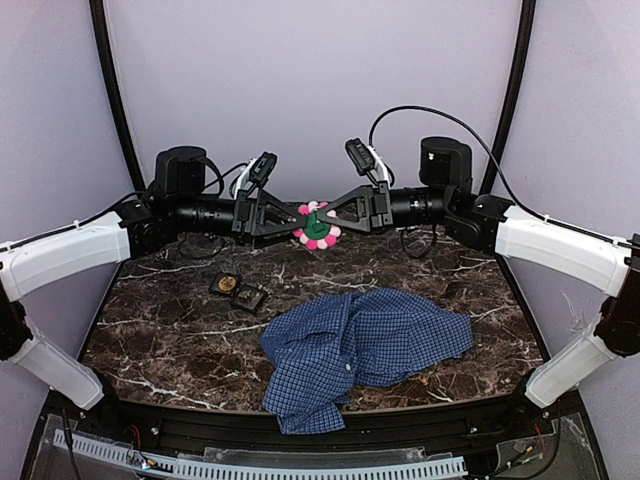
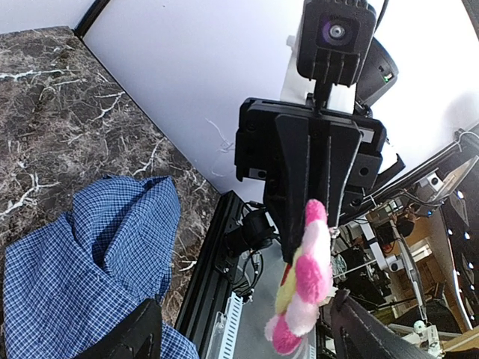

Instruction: Remove the brooch from the garment

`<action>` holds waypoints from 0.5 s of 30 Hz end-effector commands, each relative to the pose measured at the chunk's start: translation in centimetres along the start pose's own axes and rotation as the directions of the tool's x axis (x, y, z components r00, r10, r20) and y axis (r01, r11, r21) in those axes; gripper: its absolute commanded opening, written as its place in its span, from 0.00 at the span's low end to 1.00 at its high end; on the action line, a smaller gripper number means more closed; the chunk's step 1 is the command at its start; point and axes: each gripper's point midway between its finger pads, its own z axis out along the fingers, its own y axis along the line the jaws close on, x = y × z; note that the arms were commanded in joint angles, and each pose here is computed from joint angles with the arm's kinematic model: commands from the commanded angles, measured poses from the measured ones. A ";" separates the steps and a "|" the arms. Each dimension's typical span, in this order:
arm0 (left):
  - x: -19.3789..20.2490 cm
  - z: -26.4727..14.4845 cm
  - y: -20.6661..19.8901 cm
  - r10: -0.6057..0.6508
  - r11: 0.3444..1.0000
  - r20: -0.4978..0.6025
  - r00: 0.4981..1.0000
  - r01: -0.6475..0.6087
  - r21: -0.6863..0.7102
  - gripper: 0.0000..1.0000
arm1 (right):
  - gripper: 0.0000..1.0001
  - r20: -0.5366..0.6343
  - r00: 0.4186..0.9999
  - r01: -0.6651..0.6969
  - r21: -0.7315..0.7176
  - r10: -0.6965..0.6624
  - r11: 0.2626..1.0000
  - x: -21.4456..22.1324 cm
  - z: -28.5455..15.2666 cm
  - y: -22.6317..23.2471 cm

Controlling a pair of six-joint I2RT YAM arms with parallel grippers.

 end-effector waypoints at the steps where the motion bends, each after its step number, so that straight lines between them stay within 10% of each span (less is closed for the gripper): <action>1: -0.7 0.2 -2.0 0.032 0.997 -0.002 1.000 -0.031 0.068 0.74 | 0.00 0.006 1.000 0.011 -0.028 -0.010 1.000 -0.2 0.7 0.2; 15: 0.7 1.5 -1.6 0.010 0.996 -0.071 0.997 -0.004 0.093 0.53 | 0.00 -0.004 1.000 0.009 -0.029 -0.009 1.000 -0.3 1.2 -0.1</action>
